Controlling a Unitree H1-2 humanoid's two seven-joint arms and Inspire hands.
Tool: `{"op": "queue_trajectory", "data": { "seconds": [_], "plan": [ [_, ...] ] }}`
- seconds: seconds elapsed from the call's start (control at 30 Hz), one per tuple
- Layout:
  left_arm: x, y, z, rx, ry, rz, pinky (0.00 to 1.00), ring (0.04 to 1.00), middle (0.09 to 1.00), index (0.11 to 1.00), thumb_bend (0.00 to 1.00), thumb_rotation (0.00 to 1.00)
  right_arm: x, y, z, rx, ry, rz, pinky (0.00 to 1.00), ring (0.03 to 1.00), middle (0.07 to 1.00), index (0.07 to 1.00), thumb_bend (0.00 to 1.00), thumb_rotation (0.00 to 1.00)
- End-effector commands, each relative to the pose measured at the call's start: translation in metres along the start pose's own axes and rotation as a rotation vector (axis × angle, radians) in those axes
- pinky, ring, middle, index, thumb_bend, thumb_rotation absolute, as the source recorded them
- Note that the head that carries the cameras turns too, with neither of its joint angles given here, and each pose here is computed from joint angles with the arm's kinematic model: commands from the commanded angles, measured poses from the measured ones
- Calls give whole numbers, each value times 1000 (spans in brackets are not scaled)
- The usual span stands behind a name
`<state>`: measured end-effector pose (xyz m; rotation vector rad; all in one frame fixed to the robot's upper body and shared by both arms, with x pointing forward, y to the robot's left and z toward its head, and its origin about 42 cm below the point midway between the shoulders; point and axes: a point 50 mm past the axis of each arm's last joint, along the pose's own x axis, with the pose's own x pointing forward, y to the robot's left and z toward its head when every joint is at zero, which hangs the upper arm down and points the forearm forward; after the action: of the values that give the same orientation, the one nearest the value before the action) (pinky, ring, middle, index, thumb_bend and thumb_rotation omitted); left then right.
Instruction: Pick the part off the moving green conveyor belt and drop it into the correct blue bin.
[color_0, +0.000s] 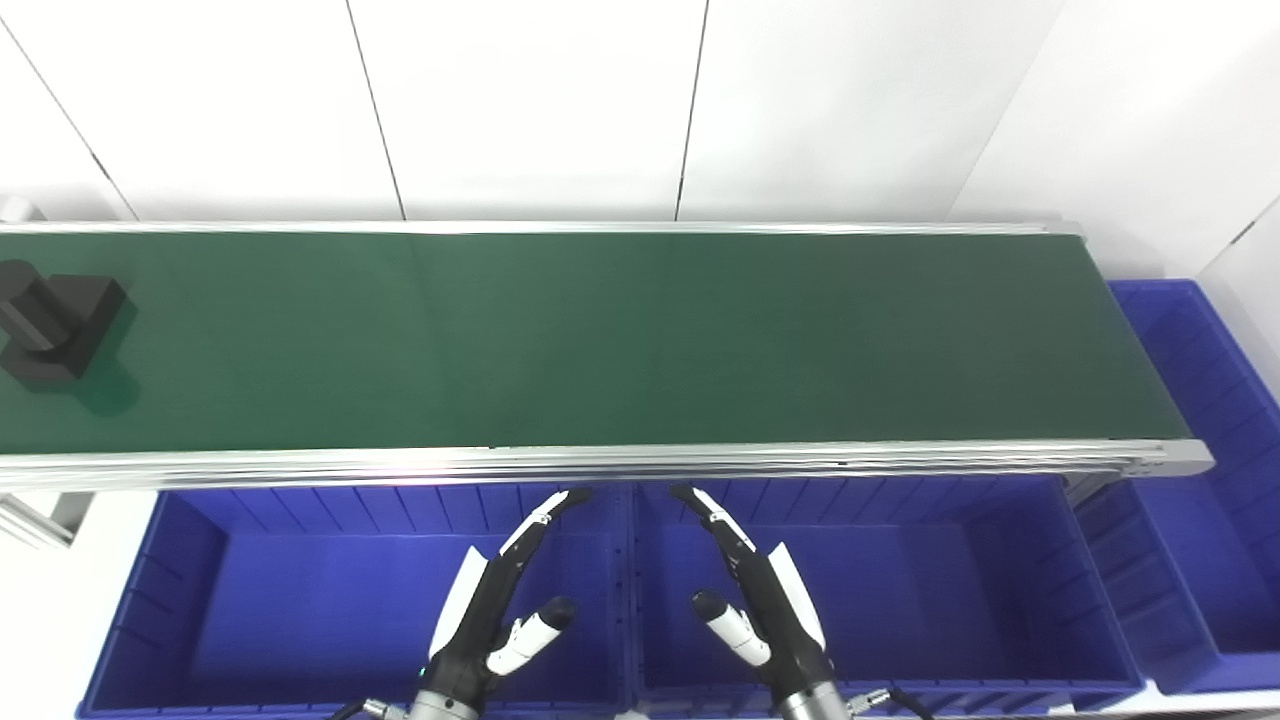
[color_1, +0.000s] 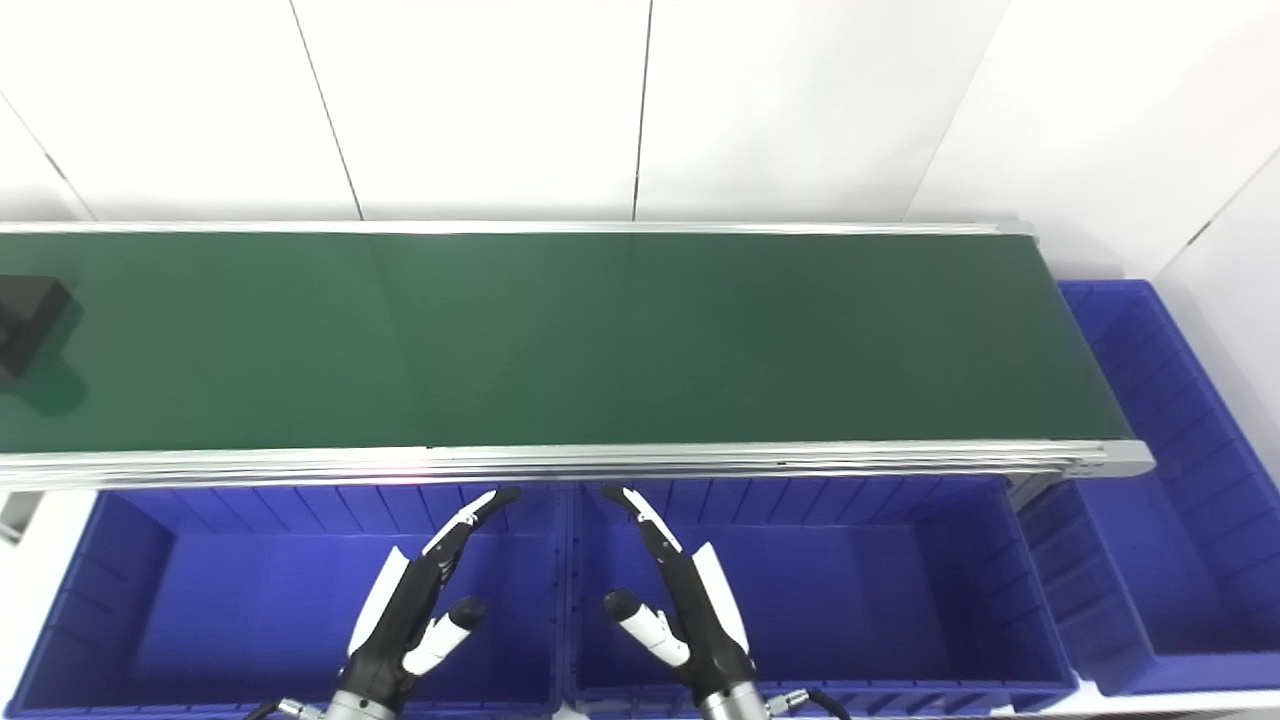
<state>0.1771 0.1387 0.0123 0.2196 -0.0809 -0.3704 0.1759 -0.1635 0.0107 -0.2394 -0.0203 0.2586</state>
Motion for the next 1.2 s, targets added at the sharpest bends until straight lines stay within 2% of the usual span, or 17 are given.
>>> {"op": "queue_trajectory", "data": {
  "seconds": [0.0, 0.37, 0.63, 0.9, 1.17],
  "plan": [
    [8, 2, 7, -12, -57, 0, 965, 937, 922, 880, 786, 1000, 6, 0, 8, 13, -74, -11, 956, 955, 939, 897, 875, 1000],
    [10, 3, 6, -4, -55, 1, 971, 943, 930, 897, 847, 1000, 8, -1, 8, 22, -72, -15, 927, 947, 939, 894, 855, 1000],
    [9, 4, 6, -2, -56, 0, 965, 943, 933, 905, 843, 1000, 7, -1, 8, 16, -74, -14, 956, 954, 941, 897, 849, 1000],
    [8, 3, 6, -2, -53, -3, 969, 945, 936, 908, 800, 1000, 8, -1, 8, 13, -77, -15, 940, 949, 938, 895, 842, 1000],
    [9, 2, 5, -2, -52, 0, 970, 943, 933, 906, 818, 1000, 8, -1, 7, 12, -73, -16, 944, 949, 939, 895, 845, 1000]
  ]
}}
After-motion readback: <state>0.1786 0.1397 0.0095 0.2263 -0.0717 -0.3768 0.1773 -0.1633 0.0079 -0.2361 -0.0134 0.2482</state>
